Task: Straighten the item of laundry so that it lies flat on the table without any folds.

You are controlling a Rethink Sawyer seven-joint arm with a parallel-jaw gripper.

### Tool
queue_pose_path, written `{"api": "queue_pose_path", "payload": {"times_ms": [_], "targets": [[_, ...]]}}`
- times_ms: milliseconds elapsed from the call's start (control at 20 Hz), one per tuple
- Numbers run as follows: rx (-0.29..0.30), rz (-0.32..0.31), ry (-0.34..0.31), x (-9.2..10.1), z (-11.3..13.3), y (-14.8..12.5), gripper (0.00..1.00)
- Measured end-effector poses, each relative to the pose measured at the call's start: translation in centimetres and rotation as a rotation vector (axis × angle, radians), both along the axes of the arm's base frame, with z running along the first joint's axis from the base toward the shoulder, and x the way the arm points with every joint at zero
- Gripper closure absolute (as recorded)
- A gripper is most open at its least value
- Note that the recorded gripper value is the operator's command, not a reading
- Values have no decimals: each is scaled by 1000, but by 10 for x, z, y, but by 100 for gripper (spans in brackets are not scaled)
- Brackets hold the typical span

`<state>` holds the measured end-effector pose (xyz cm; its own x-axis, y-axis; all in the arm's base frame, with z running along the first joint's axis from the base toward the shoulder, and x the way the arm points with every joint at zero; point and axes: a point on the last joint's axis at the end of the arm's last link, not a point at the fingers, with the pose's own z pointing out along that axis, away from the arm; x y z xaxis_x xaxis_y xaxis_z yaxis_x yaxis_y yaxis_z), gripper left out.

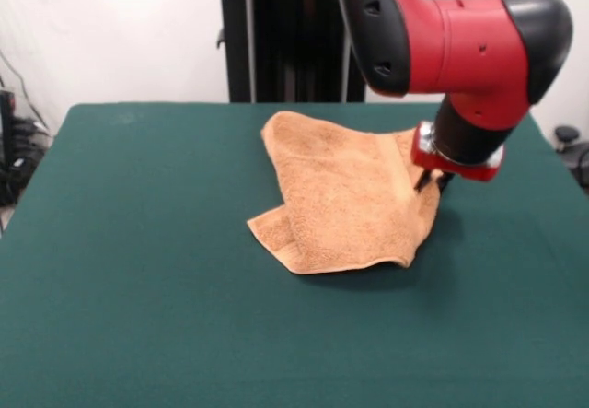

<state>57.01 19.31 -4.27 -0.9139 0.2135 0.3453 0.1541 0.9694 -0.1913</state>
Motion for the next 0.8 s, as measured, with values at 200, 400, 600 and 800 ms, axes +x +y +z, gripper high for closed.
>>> {"api": "queue_pose_path", "payload": {"times_ms": [200, 400, 600, 800], "targets": [[-28, -9, 81, -1, 10, -6, 100], [-56, -21, 160, 4, 24, -12, 100], [-64, -27, 187, 9, 34, -13, 100], [-65, -38, 190, 12, 36, -19, 100]]}}
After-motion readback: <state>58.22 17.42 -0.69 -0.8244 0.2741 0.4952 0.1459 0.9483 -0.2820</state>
